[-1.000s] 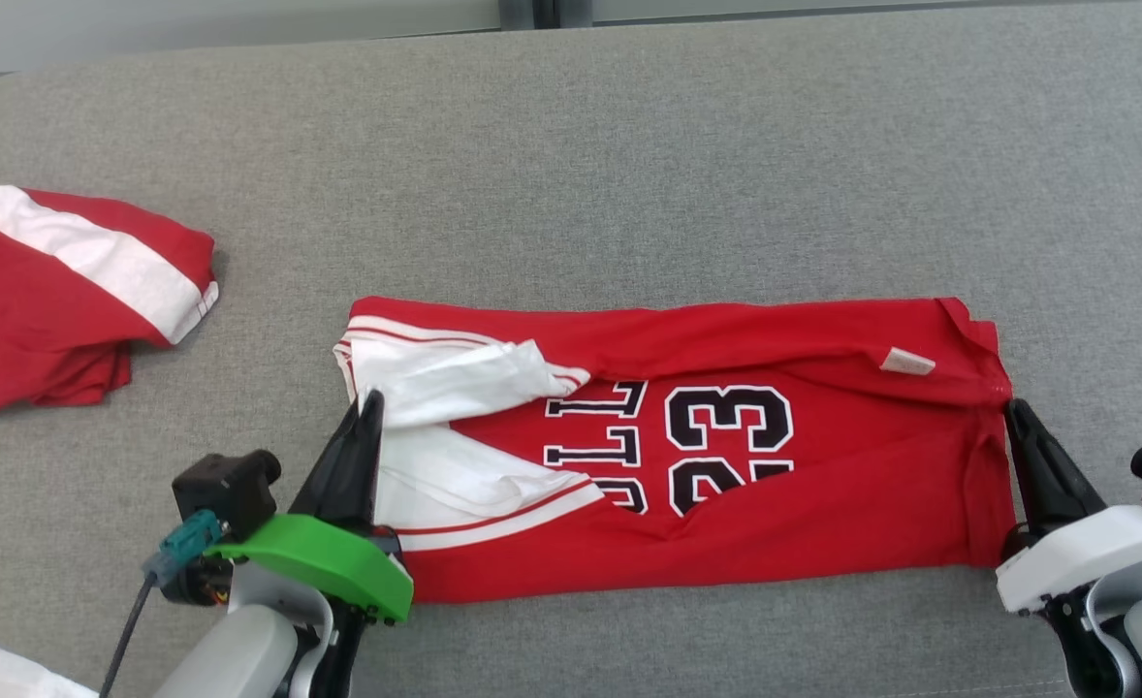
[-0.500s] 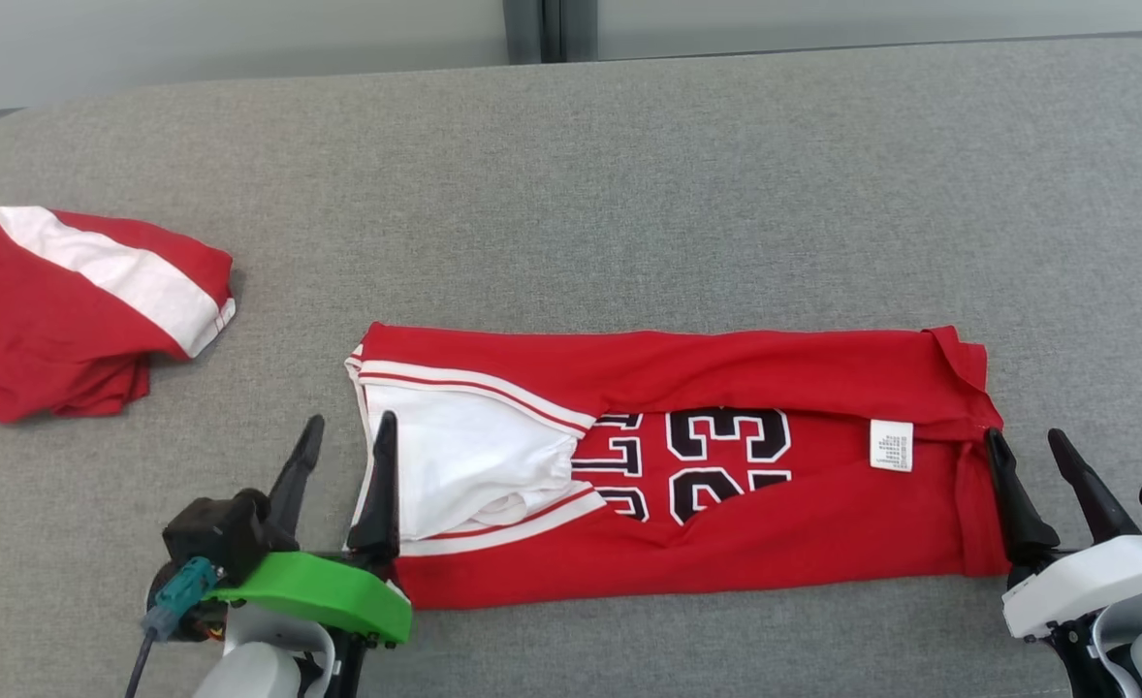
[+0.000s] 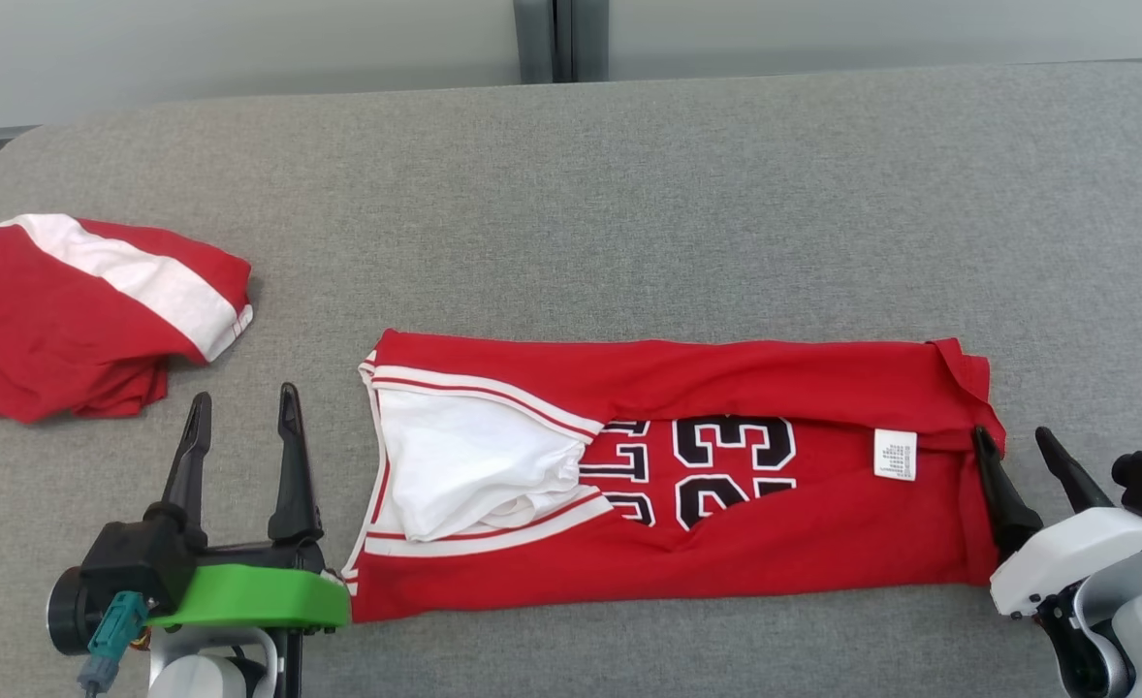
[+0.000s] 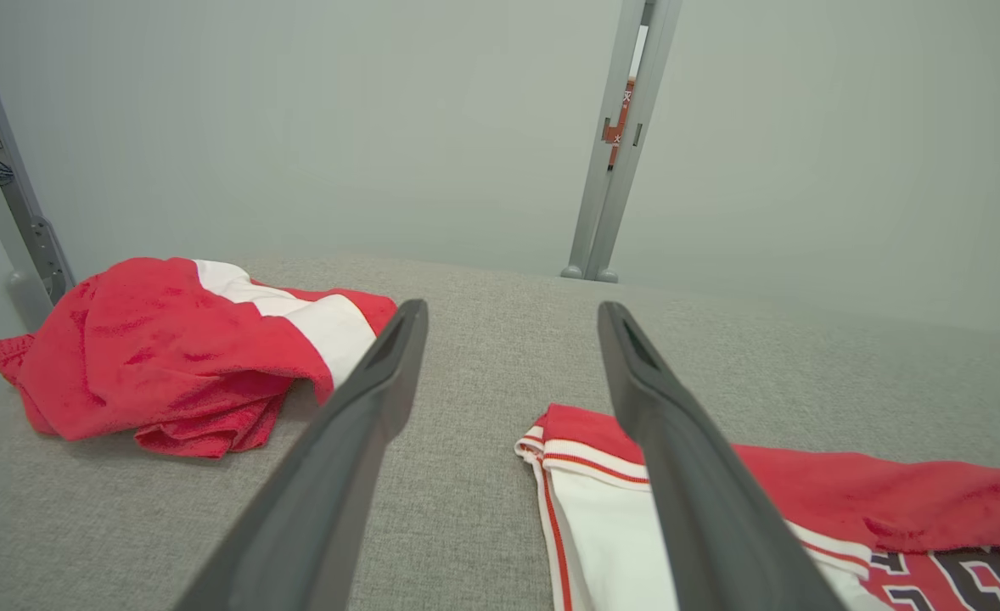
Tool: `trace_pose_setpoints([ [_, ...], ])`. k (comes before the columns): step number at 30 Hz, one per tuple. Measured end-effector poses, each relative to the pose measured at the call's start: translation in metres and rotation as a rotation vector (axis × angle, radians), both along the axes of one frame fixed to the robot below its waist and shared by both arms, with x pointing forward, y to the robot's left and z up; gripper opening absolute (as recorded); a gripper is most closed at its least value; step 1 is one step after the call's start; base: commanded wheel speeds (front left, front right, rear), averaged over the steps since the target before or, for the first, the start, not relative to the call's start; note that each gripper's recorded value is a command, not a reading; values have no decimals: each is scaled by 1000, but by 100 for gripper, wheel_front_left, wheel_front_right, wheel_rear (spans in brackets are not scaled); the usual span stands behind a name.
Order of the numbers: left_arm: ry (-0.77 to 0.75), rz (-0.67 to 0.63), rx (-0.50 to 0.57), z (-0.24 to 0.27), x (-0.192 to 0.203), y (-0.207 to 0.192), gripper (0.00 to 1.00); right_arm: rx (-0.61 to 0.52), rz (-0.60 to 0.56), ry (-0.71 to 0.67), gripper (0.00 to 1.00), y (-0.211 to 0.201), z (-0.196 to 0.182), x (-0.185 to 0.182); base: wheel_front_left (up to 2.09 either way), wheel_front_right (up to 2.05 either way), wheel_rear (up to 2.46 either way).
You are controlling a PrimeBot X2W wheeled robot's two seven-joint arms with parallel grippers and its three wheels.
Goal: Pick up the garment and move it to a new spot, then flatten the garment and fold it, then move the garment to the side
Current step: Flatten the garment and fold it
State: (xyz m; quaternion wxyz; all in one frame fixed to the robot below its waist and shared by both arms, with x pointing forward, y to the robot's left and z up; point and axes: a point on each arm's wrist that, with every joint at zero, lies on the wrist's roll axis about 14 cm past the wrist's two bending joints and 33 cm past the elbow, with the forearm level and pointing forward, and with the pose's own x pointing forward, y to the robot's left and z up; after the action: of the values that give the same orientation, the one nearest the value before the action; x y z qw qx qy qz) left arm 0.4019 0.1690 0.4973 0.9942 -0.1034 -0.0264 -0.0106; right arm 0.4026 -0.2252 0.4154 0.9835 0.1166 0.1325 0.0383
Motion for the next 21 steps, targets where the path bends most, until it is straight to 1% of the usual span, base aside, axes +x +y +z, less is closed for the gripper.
trace_pose_setpoints([
  [6,6,47,14,-5,-7,18,100,17,4,111,100,10,-31,-4,0,0,0],
  [10,17,56,16,-9,-10,22,100,29,20,153,100,19,-42,-9,0,0,0],
  [11,19,56,18,-9,-10,23,100,34,20,158,56,20,-43,-9,0,0,0],
  [12,21,58,19,-10,-11,25,100,36,24,162,21,21,-44,-9,0,0,0],
  [13,23,60,21,-11,-11,25,100,41,26,161,0,23,-44,-9,0,0,0],
  [17,26,60,25,-12,-11,26,100,55,25,151,0,25,-42,-9,0,0,0],
  [21,25,55,19,-12,-10,24,100,46,-14,128,0,8,-35,-4,0,0,0],
])
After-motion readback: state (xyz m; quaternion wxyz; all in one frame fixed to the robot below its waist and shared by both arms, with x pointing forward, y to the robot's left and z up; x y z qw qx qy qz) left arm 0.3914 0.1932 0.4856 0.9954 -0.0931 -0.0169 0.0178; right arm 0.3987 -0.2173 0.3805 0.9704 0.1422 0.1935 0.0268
